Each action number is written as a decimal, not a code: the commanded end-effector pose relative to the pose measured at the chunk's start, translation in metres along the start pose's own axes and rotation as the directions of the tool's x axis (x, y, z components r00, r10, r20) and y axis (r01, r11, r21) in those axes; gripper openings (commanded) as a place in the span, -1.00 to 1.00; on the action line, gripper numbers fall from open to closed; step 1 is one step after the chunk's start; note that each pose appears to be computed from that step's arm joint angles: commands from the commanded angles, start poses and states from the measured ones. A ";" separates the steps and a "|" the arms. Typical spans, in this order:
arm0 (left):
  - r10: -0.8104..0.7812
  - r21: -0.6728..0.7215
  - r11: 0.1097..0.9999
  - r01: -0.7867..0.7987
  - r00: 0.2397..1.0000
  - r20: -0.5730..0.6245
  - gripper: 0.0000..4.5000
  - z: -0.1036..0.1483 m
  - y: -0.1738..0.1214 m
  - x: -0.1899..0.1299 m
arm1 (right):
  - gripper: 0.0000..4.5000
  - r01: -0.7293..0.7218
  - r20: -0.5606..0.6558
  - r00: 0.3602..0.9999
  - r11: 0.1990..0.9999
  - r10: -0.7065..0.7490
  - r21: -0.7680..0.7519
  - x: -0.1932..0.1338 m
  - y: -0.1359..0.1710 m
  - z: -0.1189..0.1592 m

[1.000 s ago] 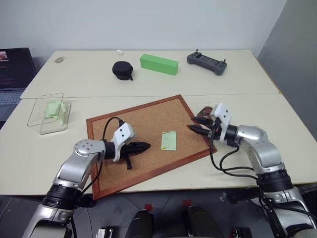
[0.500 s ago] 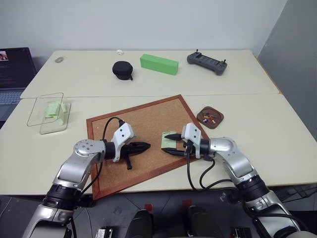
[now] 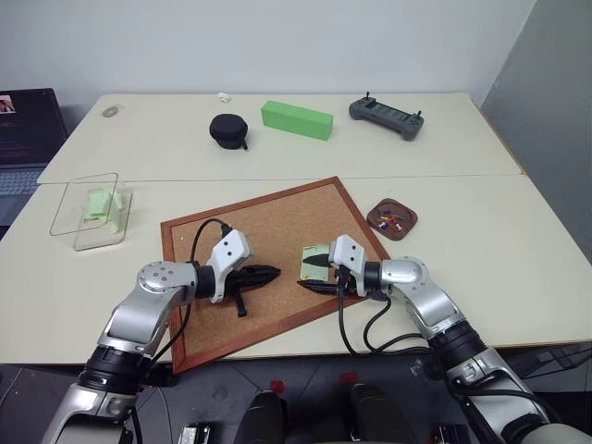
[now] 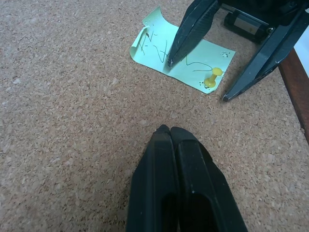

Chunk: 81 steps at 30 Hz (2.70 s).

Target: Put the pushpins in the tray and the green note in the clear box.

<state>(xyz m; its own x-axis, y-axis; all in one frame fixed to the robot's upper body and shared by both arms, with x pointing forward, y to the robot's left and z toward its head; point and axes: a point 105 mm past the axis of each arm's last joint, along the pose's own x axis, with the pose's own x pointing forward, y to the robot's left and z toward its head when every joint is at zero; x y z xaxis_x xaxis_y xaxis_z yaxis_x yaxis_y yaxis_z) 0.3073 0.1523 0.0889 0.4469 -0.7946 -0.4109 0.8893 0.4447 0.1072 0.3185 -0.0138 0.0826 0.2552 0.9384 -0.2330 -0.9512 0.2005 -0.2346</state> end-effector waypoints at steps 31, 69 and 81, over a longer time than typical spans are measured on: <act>-0.007 0.006 1.000 0.007 0.999 -0.041 -1.00 -0.009 -0.002 0.003 | -0.98 0.003 0.077 0.997 0.991 0.008 -0.135 -0.013 -0.010 0.048; 0.099 -0.796 0.499 0.343 0.889 0.446 0.91 0.084 0.004 0.002 | -1.00 0.115 0.114 0.993 0.602 -0.039 -0.791 -0.045 -0.017 0.103; 0.017 -0.766 0.466 0.443 0.861 0.508 0.91 0.106 -0.002 0.010 | -1.00 0.059 0.094 0.995 0.536 0.038 -0.842 -0.040 0.001 0.098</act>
<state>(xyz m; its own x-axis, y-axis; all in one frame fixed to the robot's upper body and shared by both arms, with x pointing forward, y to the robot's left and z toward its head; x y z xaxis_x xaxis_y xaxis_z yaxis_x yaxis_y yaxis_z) 0.3244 0.1045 0.1683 0.4951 -0.8664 0.0648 0.4999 0.2230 -0.8369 0.2990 -0.0282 0.1764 0.2345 0.9574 -0.1684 -0.4001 -0.0629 -0.9143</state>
